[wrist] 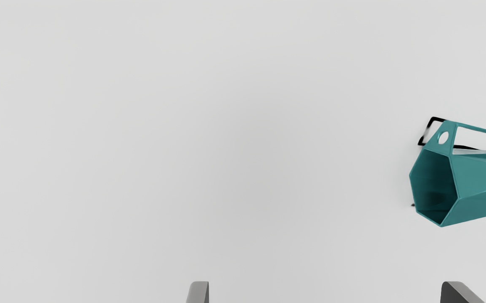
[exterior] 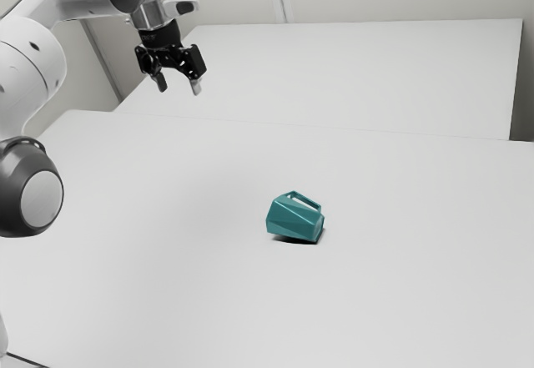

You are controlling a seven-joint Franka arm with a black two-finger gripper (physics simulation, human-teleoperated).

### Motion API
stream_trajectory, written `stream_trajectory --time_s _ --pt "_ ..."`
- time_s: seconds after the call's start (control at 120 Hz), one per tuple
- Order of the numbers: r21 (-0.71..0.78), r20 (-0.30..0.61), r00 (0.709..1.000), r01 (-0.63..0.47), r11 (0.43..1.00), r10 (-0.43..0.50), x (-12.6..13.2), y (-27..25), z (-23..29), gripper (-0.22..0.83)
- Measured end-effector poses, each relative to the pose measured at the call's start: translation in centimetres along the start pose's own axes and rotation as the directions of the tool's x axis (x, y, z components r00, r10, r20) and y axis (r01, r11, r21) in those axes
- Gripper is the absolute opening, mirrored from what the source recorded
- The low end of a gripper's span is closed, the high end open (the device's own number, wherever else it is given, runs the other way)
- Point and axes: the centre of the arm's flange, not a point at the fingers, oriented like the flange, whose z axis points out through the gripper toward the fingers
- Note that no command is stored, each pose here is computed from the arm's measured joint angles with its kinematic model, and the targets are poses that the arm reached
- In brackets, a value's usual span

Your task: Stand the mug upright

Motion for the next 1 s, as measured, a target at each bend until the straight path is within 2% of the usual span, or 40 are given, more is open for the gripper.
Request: stream_trajectory --time_s 0.175,0.317,0.417,0.525,0.733,1.0 --pt "-0.011 0.017 1.000 -0.011 1.000 0.011 -0.4 0.3 0.6 0.62" --pt "-0.122 0.066 0.997 -0.030 0.992 0.039 -4.4 2.1 4.0 0.61" --pt "-0.232 0.061 0.998 -0.005 0.973 0.020 -7.4 2.6 6.6 0.61" --pt "-0.366 0.070 0.997 0.037 0.930 -0.012 -9.0 3.3 9.7 0.61" --pt "-0.562 0.110 0.993 0.096 0.822 -0.041 -9.6 4.7 16.1 0.61" --pt "-0.629 0.092 0.996 0.069 0.774 -0.013 -7.5 6.5 21.9 0.61"
